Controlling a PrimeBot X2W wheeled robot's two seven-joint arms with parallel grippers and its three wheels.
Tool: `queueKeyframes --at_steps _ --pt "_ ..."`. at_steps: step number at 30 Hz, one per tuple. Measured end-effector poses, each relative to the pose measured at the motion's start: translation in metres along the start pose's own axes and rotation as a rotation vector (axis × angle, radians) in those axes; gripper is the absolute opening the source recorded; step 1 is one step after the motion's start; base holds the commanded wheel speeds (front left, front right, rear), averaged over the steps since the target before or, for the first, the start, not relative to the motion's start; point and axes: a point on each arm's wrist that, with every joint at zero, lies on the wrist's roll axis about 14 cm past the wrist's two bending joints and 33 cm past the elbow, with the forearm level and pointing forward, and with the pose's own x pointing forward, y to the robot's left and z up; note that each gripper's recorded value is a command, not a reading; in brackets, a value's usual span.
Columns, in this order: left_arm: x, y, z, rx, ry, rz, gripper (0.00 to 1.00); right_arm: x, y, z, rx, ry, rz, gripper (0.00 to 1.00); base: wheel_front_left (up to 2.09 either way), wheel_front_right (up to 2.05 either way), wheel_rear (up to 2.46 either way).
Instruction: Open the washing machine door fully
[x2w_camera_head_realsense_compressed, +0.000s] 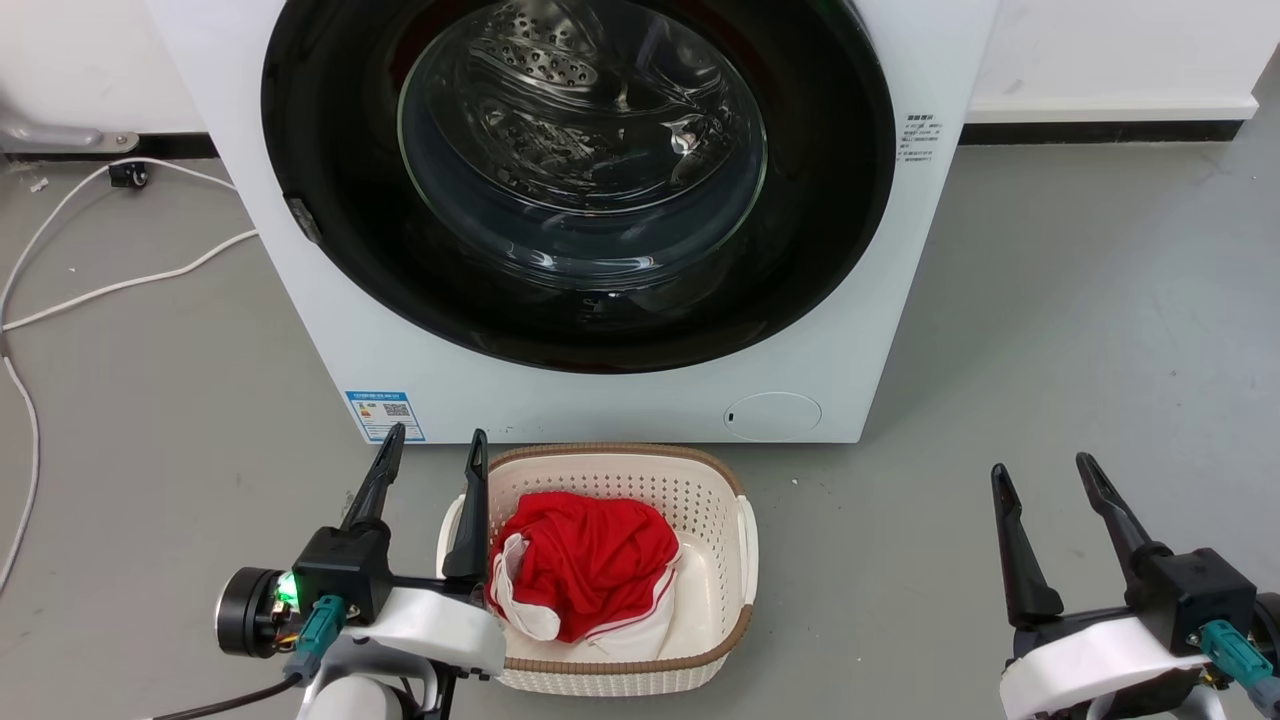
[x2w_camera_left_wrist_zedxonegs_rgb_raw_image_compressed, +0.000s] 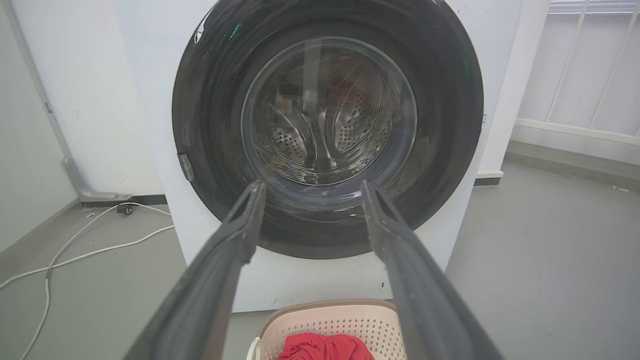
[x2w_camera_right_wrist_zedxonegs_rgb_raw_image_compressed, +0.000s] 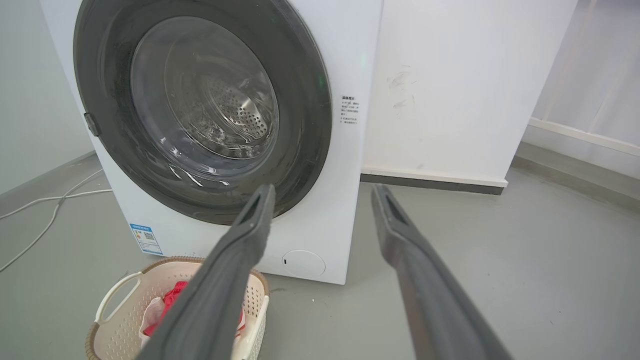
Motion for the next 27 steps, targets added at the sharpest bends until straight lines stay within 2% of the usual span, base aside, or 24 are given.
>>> queueKeyframes --at_steps 16,17,18,19,27 --pt "-0.0011 0.0018 -0.0027 -0.002 0.006 0.007 1.0 0.0001 -0.0001 -0.0035 0.009 0.006 -0.001 1.0 0.0 0.0 0.0" --pt "-0.0011 0.0018 -0.0029 -0.002 0.006 0.007 1.0 0.0 -0.0006 -0.0038 0.011 0.007 -0.003 0.5 0.0 0.0 0.0" --pt "-0.0011 0.0019 -0.003 -0.002 0.007 0.007 1.0 0.0 -0.0008 -0.0042 0.012 0.008 -0.003 0.11 0.0 0.0 0.0" --pt "-0.0011 0.0019 -0.003 -0.002 0.007 0.007 1.0 0.0 -0.001 -0.0043 0.014 0.009 -0.004 0.0 0.0 0.0 0.0" --pt "-0.0011 0.002 -0.0031 -0.004 0.007 0.008 1.0 -0.0001 -0.0001 -0.0045 0.038 0.004 -0.003 0.0 0.0 0.0 0.0"
